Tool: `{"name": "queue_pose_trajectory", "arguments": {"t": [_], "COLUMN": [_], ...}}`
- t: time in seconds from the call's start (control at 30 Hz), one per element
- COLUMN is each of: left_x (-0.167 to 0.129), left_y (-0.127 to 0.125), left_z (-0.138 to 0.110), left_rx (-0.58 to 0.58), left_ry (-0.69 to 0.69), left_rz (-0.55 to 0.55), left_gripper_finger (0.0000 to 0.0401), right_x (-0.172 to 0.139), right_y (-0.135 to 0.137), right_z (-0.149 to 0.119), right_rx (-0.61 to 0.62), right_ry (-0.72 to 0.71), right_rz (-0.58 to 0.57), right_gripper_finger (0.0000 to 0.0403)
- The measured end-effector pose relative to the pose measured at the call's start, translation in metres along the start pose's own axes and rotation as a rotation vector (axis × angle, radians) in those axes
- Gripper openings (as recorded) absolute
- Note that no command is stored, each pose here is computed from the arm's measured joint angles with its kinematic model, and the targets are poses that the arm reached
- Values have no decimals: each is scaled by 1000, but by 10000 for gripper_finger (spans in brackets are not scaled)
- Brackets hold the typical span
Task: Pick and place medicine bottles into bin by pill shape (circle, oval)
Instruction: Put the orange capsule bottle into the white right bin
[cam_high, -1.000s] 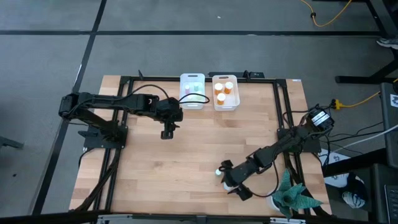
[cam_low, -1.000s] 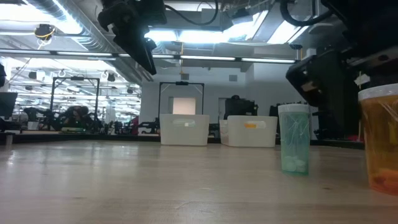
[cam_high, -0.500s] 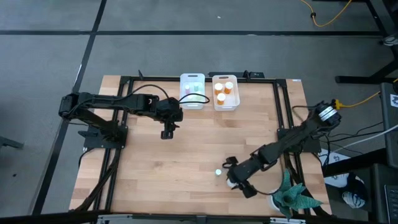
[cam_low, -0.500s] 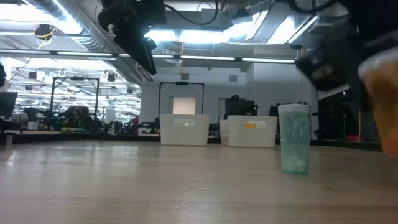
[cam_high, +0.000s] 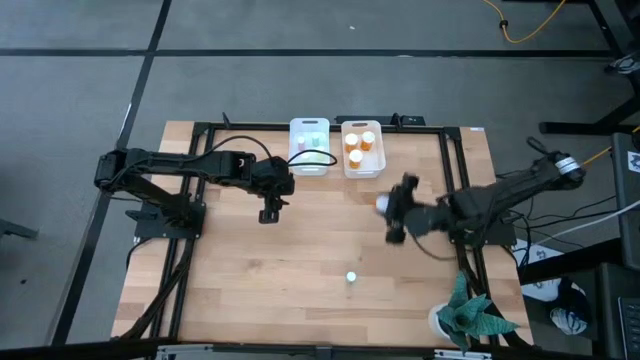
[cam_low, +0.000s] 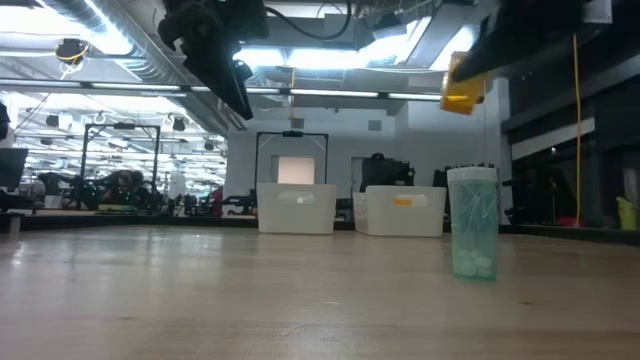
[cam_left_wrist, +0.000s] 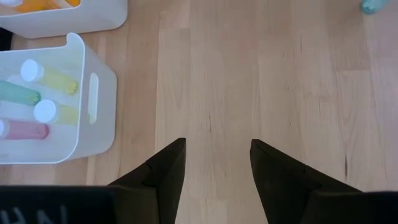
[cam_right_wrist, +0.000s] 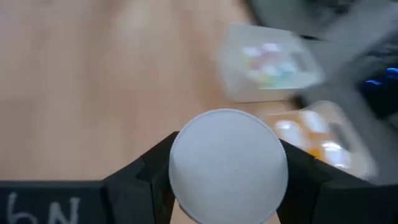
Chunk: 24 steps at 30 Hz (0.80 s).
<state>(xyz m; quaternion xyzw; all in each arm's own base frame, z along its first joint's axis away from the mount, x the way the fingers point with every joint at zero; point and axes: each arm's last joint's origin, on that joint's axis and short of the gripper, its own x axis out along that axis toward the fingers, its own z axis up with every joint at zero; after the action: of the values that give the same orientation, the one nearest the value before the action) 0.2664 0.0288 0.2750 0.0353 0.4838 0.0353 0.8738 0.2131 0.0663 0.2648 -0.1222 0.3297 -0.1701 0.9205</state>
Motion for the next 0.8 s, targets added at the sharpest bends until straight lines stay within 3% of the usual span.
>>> {"name": "queue_pose_trajectory", "arguments": {"t": [0.2, 0.3, 0.43, 0.53, 0.67, 0.8], "left_x": [0, 0, 0, 0, 0, 0], "left_y": [0, 0, 0, 0, 0, 0], "left_z": [1, 1, 1, 1, 1, 1], "left_rx": [3, 3, 16, 25, 26, 26], "left_ry": [-6, -7, -7, -8, -10, -11], "left_rz": [1, 1, 1, 1, 2, 2], "left_gripper_finger": [171, 171, 171, 171, 171, 171], "right_x": [24, 38, 55, 68, 92, 120], "right_y": [-60, -91, -126, -143, -156, -162], "right_z": [3, -2, -9, -11, -18, -35], "right_rx": [137, 235, 330, 337, 364, 388], "right_ry": [49, 111, 137, 115, 124, 230], "right_rz": [-224, -259, -228, -190, -107, -92], "right_gripper_finger": [202, 203, 204, 204, 205, 205]}}
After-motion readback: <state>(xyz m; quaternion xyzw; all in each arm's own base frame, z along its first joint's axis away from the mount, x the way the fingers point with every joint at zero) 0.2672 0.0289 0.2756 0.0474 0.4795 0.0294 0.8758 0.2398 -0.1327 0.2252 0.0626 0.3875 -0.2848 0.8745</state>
